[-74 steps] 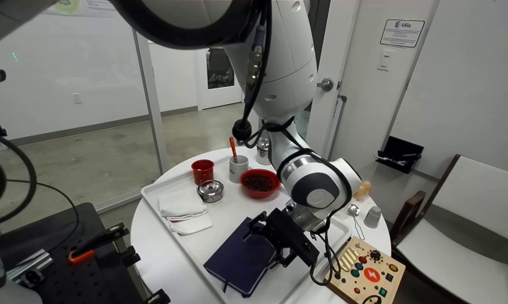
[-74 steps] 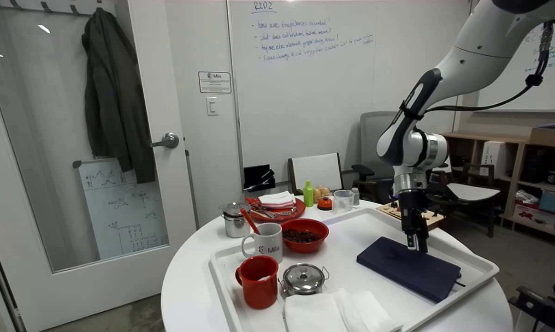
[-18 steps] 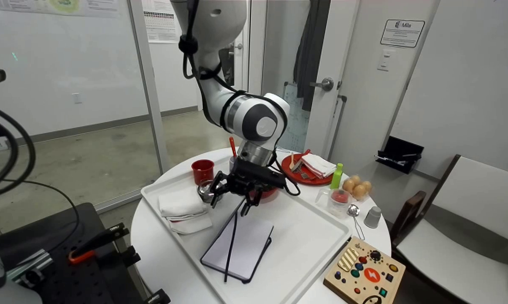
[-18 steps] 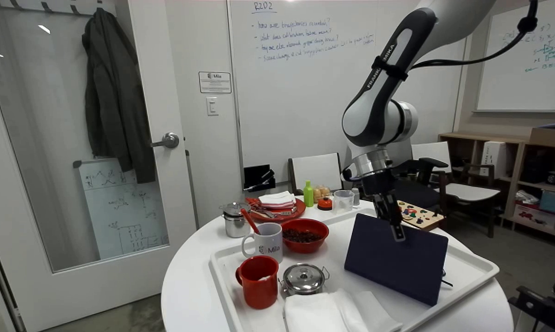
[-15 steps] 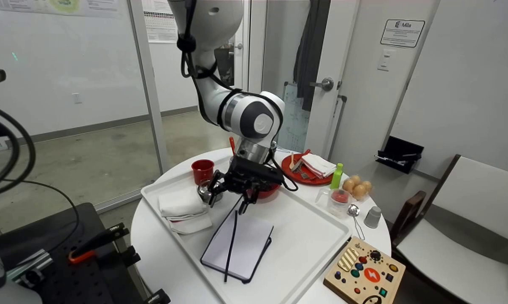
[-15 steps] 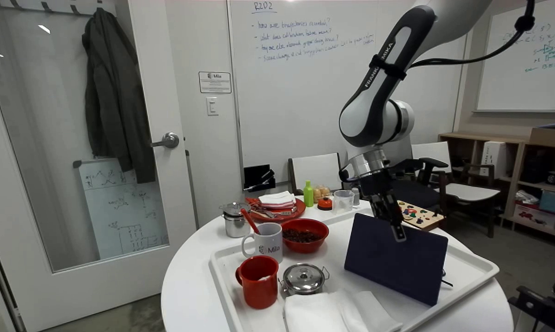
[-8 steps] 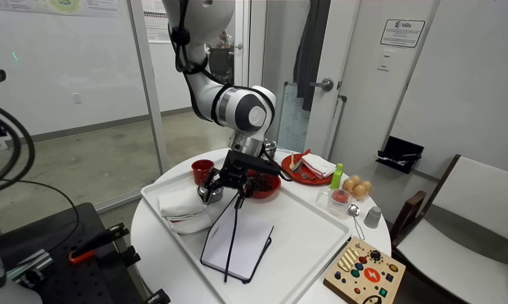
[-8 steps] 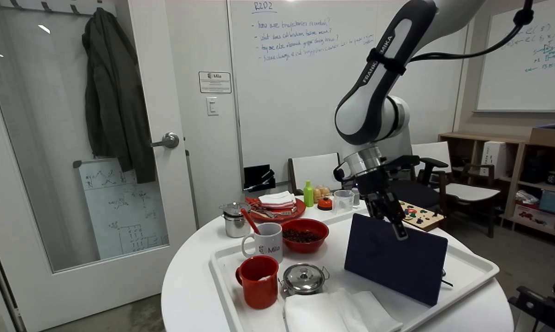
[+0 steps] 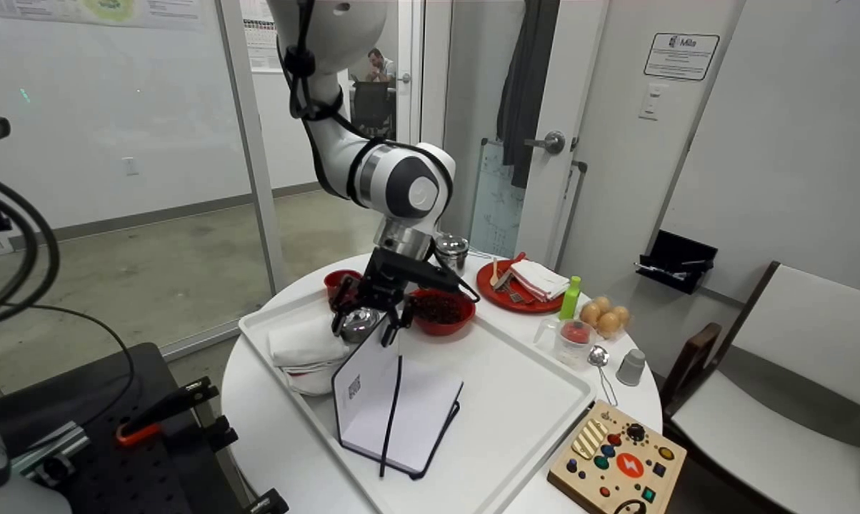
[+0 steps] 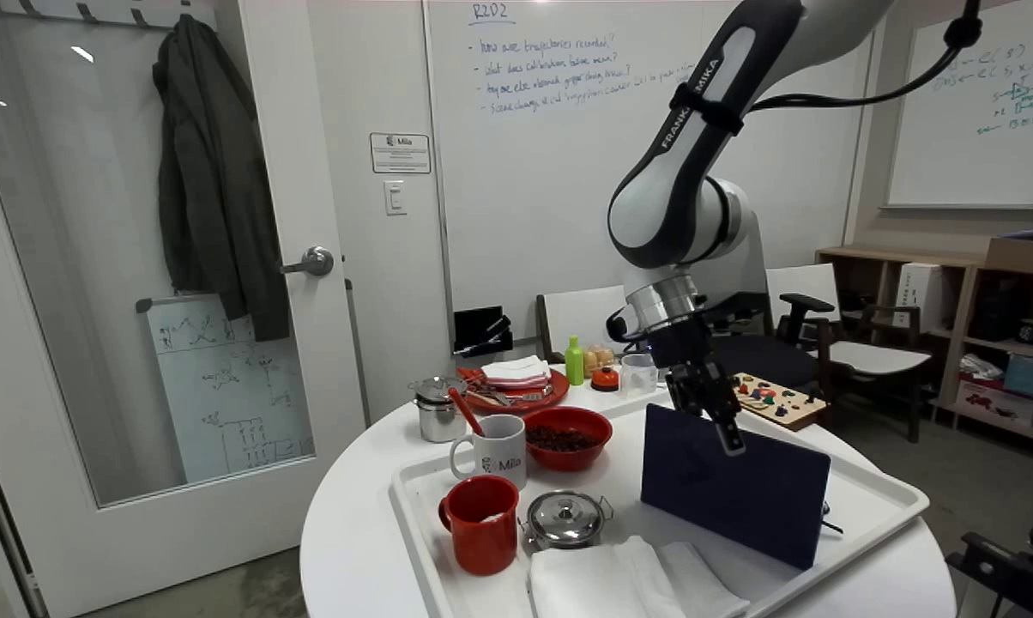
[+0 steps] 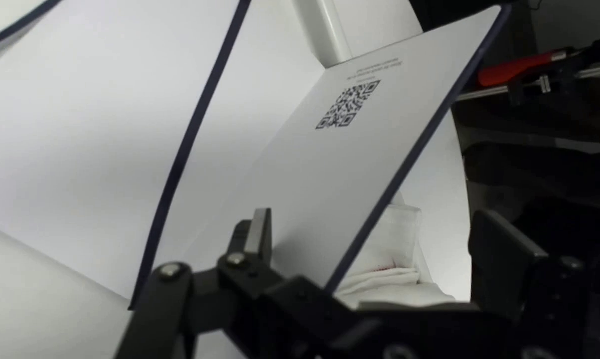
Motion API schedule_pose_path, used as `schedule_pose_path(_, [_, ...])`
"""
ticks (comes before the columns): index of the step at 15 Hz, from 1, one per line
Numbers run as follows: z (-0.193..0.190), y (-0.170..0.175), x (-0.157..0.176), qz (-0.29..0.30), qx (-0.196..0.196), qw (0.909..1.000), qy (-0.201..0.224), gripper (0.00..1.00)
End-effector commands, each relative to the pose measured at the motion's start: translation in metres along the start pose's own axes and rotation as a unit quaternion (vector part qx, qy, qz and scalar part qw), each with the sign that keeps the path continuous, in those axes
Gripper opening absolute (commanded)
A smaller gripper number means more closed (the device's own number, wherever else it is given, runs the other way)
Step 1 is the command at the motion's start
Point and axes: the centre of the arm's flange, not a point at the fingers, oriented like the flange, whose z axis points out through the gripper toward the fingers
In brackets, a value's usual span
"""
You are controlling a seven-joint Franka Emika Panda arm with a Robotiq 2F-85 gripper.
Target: Open the blue book
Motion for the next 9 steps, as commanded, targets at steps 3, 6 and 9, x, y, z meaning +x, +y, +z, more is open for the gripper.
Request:
schedule_pose_path(3, [0.013,0.012,0.024,0.093,0.017,0.9948,0.039,1.0])
schedule_pose_path(6, [0.021,0.019,0.032,0.144,0.013,0.9882,0.05,1.0])
schedule_pose_path(9, [0.025,0.02,0.038,0.195,0.008,0.9785,0.066,1.0])
